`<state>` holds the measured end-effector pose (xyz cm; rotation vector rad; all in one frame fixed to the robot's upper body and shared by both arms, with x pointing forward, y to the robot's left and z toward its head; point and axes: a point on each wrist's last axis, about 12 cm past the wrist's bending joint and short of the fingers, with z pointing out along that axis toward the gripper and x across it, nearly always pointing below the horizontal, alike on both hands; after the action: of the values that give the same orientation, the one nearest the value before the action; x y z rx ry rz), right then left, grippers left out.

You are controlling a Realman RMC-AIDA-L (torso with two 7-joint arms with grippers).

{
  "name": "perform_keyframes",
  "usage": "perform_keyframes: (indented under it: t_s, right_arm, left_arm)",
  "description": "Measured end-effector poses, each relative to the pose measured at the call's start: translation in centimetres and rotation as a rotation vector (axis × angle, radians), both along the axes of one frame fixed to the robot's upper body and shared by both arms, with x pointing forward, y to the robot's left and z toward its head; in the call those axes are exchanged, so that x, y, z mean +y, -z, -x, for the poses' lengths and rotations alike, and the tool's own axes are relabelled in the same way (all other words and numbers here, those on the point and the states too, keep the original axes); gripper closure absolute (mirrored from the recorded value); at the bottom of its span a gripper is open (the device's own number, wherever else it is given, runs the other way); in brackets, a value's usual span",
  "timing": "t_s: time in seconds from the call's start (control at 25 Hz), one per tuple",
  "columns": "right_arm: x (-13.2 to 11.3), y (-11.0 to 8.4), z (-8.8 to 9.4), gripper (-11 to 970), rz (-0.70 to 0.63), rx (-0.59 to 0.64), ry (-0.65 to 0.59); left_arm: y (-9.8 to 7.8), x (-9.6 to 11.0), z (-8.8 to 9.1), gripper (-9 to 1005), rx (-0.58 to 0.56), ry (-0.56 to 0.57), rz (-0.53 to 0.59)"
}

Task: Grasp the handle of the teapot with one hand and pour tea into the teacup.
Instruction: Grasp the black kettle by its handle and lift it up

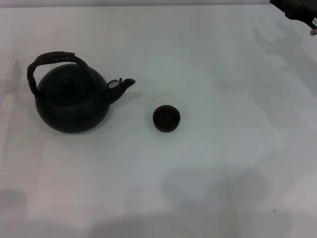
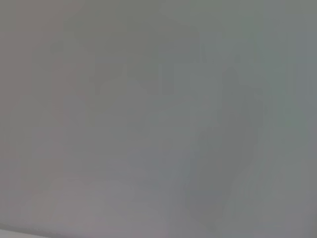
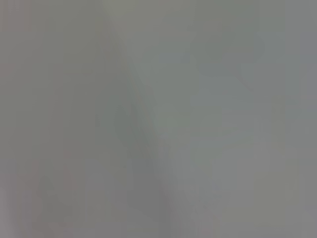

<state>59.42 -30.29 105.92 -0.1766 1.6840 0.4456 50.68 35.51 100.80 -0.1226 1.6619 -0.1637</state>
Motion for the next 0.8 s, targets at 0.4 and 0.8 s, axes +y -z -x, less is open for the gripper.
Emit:
perform_keyframes:
  t_s: [0.4, 0.8]
  right_arm:
    - [-0.4, -0.8, -3.0, 119, 0.204, -0.044, 0.169]
    - [-1.3, -1.1, -3.5, 119, 0.168, -0.021, 0.252]
  left_arm:
    - [0.0, 1.8, 4.5, 205, -0.053, 0.055, -0.020]
    - [0.1, 1.2, 10.7, 205, -0.081, 0.294, -0.030]
